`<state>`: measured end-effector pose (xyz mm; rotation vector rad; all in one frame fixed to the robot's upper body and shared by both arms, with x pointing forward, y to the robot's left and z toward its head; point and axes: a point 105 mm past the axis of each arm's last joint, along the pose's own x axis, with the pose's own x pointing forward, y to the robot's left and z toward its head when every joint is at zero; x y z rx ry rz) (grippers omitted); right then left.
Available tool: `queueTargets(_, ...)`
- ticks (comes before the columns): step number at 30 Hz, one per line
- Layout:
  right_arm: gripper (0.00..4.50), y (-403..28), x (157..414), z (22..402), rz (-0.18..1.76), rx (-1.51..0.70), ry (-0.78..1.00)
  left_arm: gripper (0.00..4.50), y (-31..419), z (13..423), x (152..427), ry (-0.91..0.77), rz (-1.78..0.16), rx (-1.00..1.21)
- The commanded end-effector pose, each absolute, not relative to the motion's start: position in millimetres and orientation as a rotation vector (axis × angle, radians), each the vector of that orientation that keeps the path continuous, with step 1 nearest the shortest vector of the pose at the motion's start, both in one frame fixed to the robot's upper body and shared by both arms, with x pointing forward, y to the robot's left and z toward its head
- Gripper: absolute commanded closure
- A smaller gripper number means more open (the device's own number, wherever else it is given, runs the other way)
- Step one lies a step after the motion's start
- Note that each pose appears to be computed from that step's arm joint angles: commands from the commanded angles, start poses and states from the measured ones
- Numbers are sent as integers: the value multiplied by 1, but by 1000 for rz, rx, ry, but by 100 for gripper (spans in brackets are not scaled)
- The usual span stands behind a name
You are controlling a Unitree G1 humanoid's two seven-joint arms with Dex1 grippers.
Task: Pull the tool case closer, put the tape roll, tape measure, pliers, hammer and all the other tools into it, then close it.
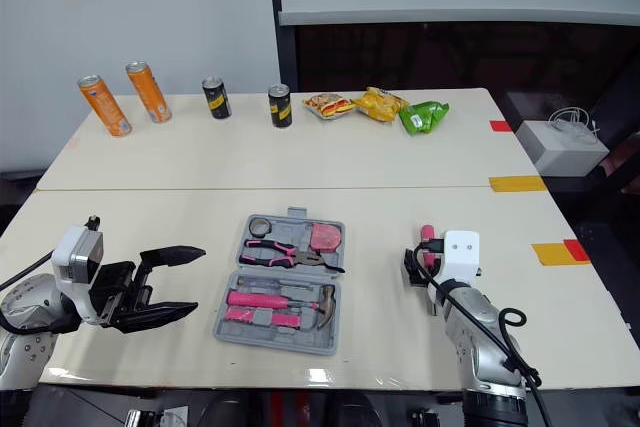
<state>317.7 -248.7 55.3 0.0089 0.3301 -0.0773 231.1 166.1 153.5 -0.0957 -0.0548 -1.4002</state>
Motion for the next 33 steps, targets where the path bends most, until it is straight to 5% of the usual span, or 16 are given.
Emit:
queueTargets(1, 54, -250, 321, 65, -85, 11, 286, 0, 161, 162, 227, -89, -1425, -83)
queueTargets(12, 408, -244, 314, 60, -24, 7, 282, 0, 162, 162, 227, -87, -1421, -86)
queueTargets(27, 408, -172, 239, 70, 296, 19, 321, 0, 168, 152, 222, -53, -1419, -113)
queueTargets(33, 408, -144, 225, 99, 678, -176, 272, 0, 177, 146, 214, -62, -1408, -110)
